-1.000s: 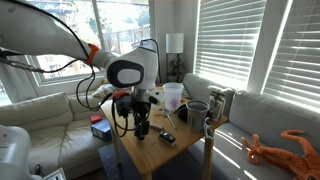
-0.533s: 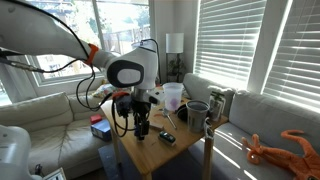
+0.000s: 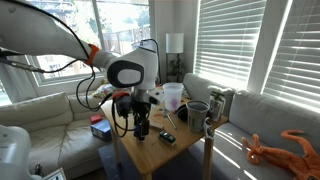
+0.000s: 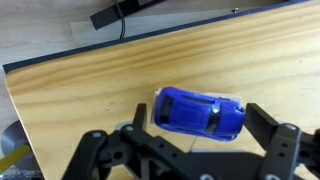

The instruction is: Pick up the wooden block with the toy blue car on it and put it on the left wooden block, pick up the wooden block with the toy black car on it and put it on the top right wooden block

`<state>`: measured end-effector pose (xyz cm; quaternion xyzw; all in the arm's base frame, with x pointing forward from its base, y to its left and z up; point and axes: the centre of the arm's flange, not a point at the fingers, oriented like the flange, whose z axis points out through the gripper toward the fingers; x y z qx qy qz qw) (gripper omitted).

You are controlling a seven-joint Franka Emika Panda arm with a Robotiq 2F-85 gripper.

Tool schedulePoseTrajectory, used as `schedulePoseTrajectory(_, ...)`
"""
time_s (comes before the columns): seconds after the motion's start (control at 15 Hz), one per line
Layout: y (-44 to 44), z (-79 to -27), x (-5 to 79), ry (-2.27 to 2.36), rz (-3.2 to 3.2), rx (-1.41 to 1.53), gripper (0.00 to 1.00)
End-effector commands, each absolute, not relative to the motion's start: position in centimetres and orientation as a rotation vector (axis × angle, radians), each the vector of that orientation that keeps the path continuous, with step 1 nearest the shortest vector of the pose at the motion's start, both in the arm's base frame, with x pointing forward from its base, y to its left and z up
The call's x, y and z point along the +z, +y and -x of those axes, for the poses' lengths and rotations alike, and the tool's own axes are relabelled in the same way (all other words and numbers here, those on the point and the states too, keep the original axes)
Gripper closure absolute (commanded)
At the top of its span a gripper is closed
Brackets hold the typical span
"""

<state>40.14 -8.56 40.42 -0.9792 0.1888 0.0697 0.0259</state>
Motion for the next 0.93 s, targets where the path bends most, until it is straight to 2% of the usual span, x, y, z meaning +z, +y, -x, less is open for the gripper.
schedulePoseTrajectory(0.0, -8.3, -40.4, 40.2, 0.569, 3.026, 0.222, 0.00)
schedulePoseTrajectory(0.87, -11.7, -38.9, 43.8, 0.579, 2.991, 0.090, 0.00)
